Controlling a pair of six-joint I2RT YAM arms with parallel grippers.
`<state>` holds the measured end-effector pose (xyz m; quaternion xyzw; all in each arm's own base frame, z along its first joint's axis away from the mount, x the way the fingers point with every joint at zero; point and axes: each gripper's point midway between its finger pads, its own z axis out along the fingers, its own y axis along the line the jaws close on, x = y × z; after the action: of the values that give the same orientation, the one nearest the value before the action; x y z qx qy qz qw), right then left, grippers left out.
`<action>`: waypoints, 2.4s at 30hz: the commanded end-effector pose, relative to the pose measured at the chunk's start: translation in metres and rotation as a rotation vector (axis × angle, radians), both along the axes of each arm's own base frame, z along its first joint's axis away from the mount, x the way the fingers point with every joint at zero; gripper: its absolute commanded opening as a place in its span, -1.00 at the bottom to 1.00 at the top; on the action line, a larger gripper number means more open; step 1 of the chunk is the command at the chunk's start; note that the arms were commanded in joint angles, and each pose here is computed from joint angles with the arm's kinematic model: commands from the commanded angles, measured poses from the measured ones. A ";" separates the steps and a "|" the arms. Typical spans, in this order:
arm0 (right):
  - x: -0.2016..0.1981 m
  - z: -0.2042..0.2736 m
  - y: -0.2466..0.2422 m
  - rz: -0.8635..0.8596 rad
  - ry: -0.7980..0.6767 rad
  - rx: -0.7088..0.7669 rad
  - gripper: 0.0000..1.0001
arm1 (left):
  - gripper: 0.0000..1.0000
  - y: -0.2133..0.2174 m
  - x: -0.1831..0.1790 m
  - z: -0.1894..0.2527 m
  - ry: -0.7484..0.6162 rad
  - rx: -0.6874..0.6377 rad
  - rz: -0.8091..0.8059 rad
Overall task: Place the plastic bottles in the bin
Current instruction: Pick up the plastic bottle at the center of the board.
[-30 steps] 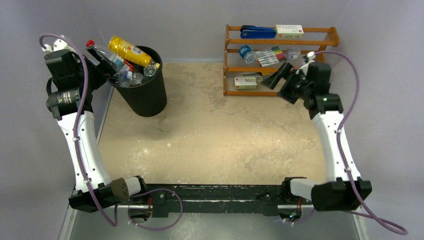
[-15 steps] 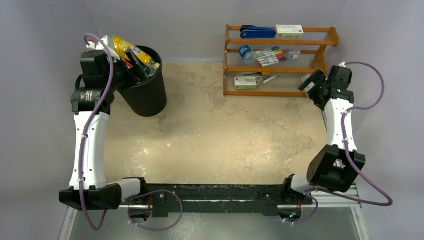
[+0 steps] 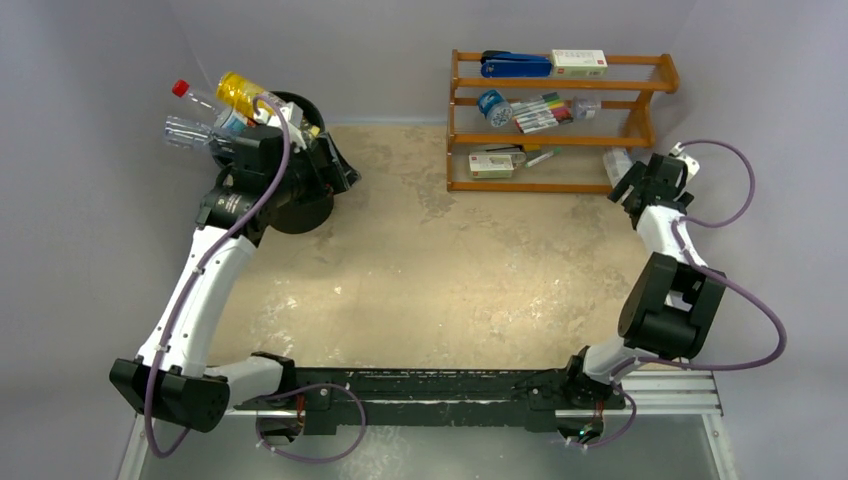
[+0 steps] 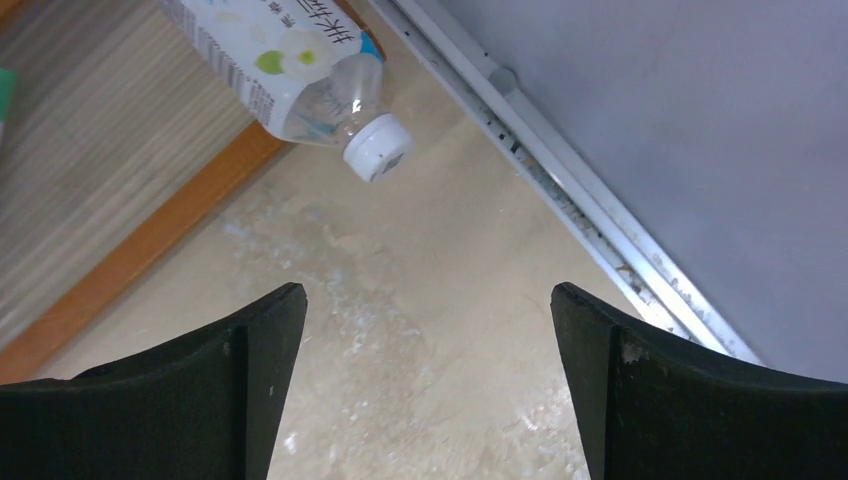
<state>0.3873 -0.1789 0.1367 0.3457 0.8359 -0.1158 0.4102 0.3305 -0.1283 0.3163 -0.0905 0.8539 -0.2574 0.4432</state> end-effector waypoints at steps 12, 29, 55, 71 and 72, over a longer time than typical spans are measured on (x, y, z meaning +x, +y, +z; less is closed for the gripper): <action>0.065 0.008 -0.040 0.157 -0.066 -0.301 0.29 | 0.75 -0.002 -0.005 -0.028 -0.022 0.039 -0.005; 0.084 -0.017 -0.029 0.254 -0.074 -0.247 0.03 | 0.77 -0.007 0.002 -0.043 -0.003 0.043 -0.015; 0.088 -0.043 -0.020 0.247 -0.031 -0.126 -0.46 | 0.78 -0.011 0.003 -0.050 0.015 0.058 -0.017; 0.037 0.026 0.021 0.139 -0.158 0.051 -0.57 | 0.79 0.000 -0.003 -0.033 0.039 0.112 0.011; 0.032 0.021 0.026 0.142 -0.142 0.078 -0.57 | 0.79 0.001 -0.003 -0.033 0.044 0.116 0.013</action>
<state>0.4308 -0.1667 0.1433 0.2848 0.8388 -0.0620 0.4598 0.3272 -0.1298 0.2598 -0.0832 0.8865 -0.2050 0.4063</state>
